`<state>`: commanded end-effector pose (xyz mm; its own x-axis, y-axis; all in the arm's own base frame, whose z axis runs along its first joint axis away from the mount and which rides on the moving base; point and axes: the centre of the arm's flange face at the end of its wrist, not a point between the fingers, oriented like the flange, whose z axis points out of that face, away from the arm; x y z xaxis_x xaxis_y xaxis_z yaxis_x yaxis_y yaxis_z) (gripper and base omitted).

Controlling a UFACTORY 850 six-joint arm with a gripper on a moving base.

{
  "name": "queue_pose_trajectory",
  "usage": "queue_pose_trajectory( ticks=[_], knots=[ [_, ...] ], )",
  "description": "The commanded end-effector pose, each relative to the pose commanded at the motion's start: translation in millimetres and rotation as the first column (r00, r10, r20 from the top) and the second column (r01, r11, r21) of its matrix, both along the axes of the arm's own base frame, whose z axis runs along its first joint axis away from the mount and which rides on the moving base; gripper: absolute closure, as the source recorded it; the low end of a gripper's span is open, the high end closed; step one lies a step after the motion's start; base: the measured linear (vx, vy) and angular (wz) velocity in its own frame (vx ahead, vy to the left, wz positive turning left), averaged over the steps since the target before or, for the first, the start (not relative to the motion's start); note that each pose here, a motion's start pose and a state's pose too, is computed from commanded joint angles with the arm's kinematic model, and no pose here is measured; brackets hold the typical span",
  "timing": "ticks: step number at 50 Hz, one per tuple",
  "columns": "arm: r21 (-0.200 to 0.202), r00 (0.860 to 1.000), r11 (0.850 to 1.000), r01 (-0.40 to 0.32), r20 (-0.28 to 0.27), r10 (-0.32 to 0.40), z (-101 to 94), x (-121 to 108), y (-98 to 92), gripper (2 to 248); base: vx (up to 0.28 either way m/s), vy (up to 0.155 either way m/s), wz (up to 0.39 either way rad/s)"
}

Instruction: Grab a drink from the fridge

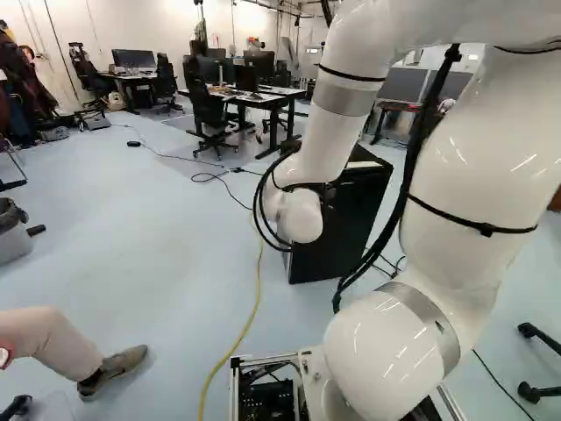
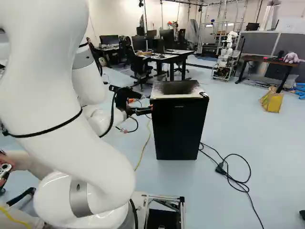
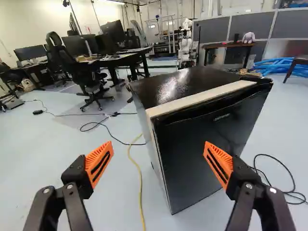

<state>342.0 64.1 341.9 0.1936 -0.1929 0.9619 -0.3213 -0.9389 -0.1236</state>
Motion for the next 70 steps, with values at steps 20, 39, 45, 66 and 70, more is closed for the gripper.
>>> queue_pose_trajectory(
  ticks=[20,39,45,66,70],
  knots=[
    [-0.028,0.999,0.999,0.034,-0.002,-0.034,-16.8,8.8,8.4,3,0.0,0.0,0.0],
    [-0.057,0.998,0.996,0.067,-0.007,-0.067,-34.3,17.6,16.5,3,0.0,0.0,0.0],
    [-0.066,0.997,0.995,0.08,-0.008,-0.081,-40.1,20.1,18.9,3,0.0,0.0,0.0],
    [-0.101,0.991,0.986,0.132,-0.01,-0.133,-61.2,28.4,26.9,3,0.0,0.0,0.0],
    [-0.108,0.99,0.984,0.142,-0.01,-0.144,-65.4,29.9,28.3,3,0.0,0.0,0.0]
  ],
)
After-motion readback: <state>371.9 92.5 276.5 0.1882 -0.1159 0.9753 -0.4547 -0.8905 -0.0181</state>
